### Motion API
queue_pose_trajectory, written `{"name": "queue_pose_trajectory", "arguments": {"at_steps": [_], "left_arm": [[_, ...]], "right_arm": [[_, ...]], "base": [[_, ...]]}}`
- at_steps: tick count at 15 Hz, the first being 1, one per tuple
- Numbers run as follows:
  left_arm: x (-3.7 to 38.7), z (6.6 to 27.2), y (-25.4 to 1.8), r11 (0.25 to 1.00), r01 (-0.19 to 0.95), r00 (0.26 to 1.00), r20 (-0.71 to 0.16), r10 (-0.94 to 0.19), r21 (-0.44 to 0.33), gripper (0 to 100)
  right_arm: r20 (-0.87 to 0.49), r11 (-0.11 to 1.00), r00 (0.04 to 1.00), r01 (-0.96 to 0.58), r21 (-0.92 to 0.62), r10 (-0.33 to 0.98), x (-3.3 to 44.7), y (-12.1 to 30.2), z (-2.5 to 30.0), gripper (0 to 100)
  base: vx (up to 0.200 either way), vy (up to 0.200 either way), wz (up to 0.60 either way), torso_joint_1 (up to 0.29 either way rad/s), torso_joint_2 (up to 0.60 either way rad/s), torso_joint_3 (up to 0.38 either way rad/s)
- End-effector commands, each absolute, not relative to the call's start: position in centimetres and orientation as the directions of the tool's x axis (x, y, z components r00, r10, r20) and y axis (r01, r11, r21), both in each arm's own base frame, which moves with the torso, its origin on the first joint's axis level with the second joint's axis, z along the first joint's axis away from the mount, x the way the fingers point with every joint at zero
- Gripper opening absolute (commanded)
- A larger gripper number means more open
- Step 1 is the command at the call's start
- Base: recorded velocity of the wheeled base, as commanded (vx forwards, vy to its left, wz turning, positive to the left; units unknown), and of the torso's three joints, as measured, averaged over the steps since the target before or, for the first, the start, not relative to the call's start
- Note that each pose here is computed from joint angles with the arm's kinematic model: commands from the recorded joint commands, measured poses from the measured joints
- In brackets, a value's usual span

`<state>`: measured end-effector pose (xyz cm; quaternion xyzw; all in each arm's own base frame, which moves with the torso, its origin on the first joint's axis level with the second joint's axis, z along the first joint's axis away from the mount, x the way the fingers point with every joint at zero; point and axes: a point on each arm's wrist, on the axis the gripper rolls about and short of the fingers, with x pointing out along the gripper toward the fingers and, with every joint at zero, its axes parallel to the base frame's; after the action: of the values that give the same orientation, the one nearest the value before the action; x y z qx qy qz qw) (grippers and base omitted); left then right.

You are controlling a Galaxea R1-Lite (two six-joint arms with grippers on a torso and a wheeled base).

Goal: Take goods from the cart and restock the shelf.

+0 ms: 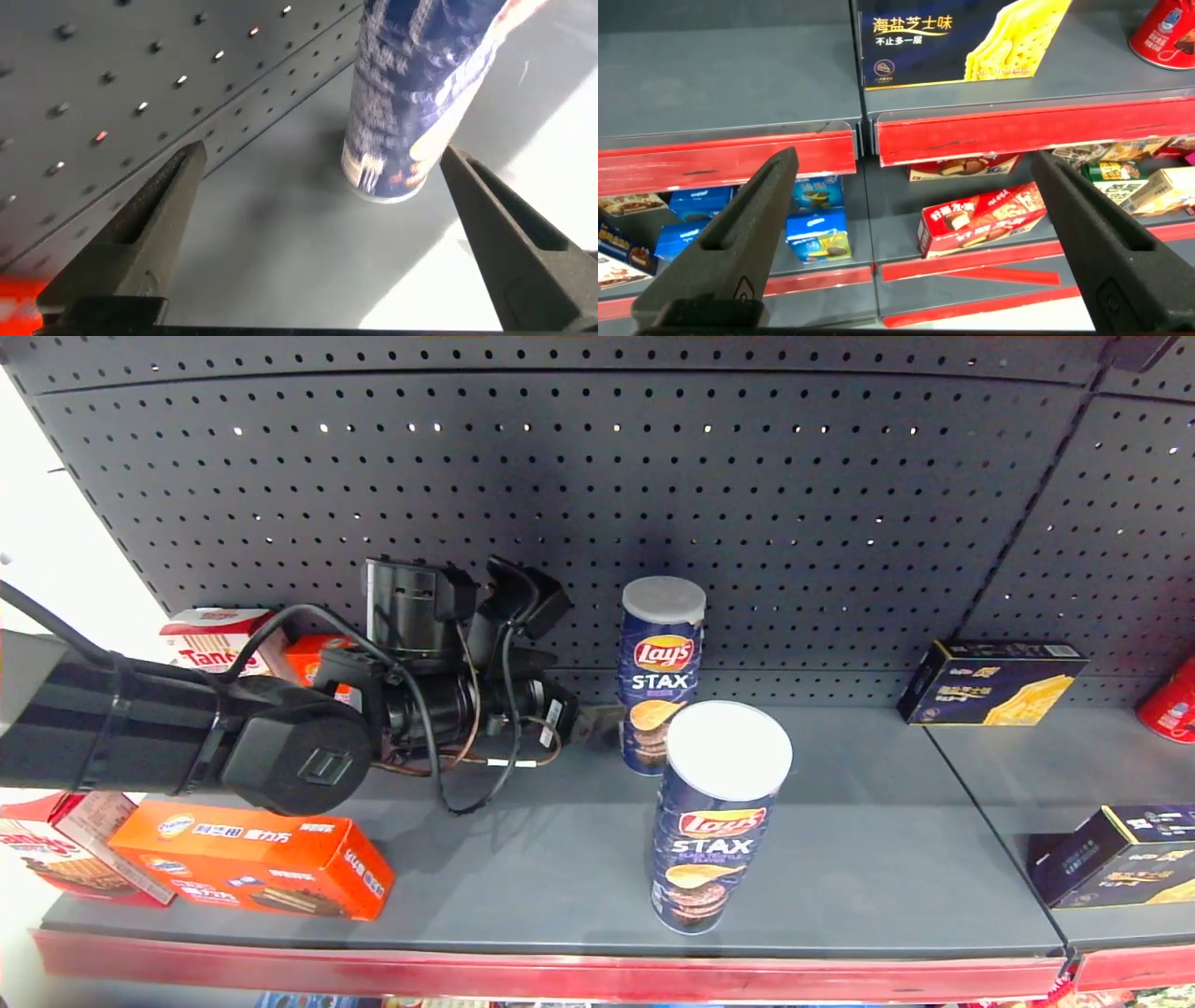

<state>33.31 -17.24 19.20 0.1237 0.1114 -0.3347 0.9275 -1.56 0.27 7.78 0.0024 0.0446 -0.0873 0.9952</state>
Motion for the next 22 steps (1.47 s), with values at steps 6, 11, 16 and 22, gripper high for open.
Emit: {"name": "queue_pose_trajectory", "arguments": {"at_steps": [6,11,16,22], "left_arm": [[33.4,19.4,-16.7,0.798,0.572,0.809,-0.290,-0.511,0.191,100],[35.7,18.8,-16.6,0.829,0.521,0.839,-0.298,-0.455,0.201,100],[36.3,18.7,-17.6,0.820,0.535,0.832,-0.293,-0.471,0.201,100],[36.2,18.7,-18.2,0.812,0.547,0.826,-0.288,-0.485,0.203,100]], "right_arm": [[-0.090,0.985,0.981,0.174,-0.003,-0.173,-1.5,0.3,7.8,100],[-0.090,0.985,0.981,0.174,-0.003,-0.173,-1.5,0.3,7.8,100],[-0.092,0.985,0.980,0.175,-0.003,-0.175,-1.5,0.3,7.8,100],[-0.090,0.985,0.981,0.174,-0.003,-0.173,-1.5,0.3,7.8,100]], "base": [[0.000,0.000,0.00,0.000,0.00,0.000],[0.000,0.000,0.00,0.000,0.00,0.000],[0.000,0.000,0.00,0.000,0.00,0.000],[0.000,0.000,0.00,0.000,0.00,0.000]]}}
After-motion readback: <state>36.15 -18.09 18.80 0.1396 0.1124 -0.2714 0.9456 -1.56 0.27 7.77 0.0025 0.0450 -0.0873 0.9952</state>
